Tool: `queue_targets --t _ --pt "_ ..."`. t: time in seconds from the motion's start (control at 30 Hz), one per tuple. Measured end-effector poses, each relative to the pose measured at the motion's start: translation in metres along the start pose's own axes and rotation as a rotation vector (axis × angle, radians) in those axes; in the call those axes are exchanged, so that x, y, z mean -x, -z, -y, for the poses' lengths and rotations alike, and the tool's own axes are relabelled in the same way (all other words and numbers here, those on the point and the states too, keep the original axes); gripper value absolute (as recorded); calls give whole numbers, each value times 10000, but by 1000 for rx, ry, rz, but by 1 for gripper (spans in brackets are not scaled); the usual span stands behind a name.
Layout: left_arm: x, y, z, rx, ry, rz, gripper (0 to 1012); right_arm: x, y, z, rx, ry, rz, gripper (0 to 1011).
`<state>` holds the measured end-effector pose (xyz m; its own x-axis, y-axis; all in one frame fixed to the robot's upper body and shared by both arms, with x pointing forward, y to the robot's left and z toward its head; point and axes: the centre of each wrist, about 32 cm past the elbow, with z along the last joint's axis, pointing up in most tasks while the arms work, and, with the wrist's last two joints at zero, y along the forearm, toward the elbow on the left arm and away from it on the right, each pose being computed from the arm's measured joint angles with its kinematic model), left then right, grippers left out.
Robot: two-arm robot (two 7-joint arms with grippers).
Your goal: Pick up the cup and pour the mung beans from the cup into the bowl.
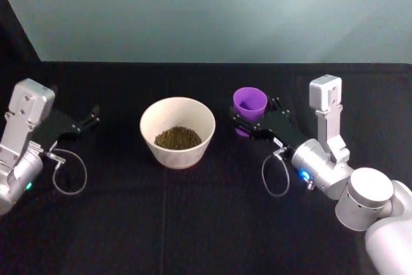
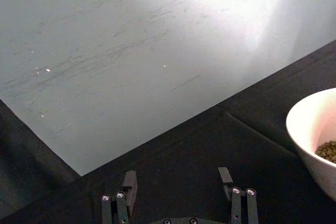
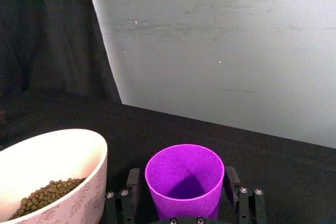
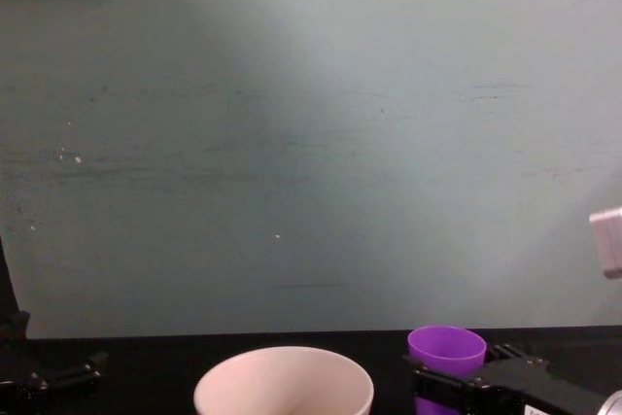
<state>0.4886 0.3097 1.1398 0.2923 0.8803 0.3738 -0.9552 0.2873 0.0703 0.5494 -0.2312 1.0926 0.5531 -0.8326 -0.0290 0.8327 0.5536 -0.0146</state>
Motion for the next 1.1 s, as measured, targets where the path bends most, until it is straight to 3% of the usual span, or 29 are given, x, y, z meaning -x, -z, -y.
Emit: queue_targets --t 0.3,0.4,0.43,0.53,0.6,0.67,0.77,0.93,1.1 --pt "0 0 0 0 0 0 1000 -11 -37 7 -13 -4 -3 1002" --pt "0 0 0 0 0 0 1000 -9 -199 27 -5 -3 19 1002" --pt "0 0 0 0 0 0 1000 -9 -199 27 -5 -3 19 1002" --pt "0 0 0 0 0 0 1000 -34 -473 56 -19 1 56 1002" --pt "0 0 0 0 0 0 1000 -40 -521 61 -24 1 62 1002" --pt "0 0 0 0 0 0 1000 -75 -717 84 -44 6 83 1002" --pt "0 0 0 0 0 0 1000 -126 -847 107 -55 16 101 1002" --pt "0 0 0 0 0 0 1000 -260 -925 174 -55 55 107 1002" --pt "0 0 0 0 0 0 1000 -402 -899 271 -47 114 101 1002"
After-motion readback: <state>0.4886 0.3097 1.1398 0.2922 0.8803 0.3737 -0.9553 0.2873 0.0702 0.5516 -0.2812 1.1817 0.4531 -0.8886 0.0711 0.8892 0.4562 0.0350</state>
